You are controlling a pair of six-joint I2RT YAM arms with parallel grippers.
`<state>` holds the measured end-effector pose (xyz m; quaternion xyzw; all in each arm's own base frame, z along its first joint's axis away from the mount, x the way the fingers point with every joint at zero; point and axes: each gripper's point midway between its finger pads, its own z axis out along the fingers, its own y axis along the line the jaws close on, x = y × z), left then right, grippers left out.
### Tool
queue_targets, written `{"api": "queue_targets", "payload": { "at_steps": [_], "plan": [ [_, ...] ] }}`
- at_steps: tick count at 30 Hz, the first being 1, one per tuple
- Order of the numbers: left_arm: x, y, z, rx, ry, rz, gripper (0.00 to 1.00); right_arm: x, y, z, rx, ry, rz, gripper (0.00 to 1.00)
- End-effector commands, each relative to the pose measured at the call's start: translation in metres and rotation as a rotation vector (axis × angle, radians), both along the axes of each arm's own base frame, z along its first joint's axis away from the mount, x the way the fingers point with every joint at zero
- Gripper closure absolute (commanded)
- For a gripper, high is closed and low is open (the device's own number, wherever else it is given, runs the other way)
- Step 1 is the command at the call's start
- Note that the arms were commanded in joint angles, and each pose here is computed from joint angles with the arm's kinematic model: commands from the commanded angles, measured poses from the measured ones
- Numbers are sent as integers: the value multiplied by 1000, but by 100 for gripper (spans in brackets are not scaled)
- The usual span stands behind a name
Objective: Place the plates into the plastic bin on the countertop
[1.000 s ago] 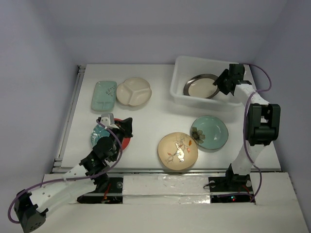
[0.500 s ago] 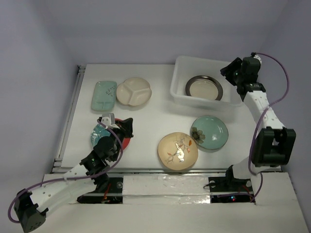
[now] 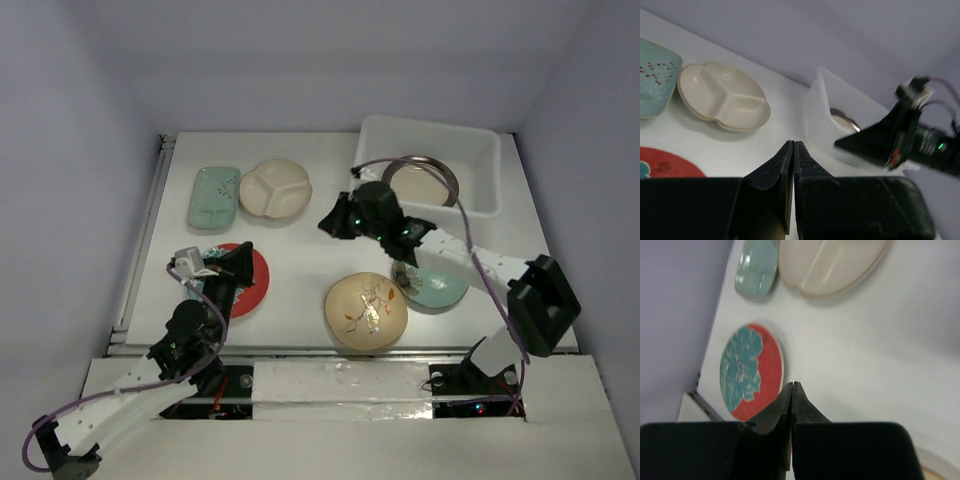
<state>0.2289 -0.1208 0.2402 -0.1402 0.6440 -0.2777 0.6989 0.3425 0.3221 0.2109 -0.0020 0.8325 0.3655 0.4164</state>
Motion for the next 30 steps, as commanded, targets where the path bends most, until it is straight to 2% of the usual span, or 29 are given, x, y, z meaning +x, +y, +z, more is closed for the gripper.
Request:
{"api": "queue_targets", "payload": {
  "at_steps": [1,3,4,6,7,10,18,28,30],
  "plan": [
    [-5,23,8,-100,-34,79,100,-25,54,-3,47,-23,52,100],
    [-9,32,12,-147,-59,92,100,-41,82,-12,56,5,100,98],
    [-11,35,13,-157,-65,98,99,-47,94,-20,52,23,117,91],
    [-13,39,16,-179,-80,100,93,-62,117,-57,11,93,142,73],
    [-13,38,16,-178,-82,98,92,-67,127,-62,28,124,153,56],
    [-12,35,17,-164,-75,89,89,-79,151,-93,35,183,196,39],
    [-9,25,16,-127,-61,61,88,-85,191,-117,148,279,253,39],
    [-11,26,17,-135,-70,57,88,-87,218,-156,217,392,251,55],
    [-11,25,17,-135,-70,55,88,-89,222,-157,250,411,262,61]
  ]
}}
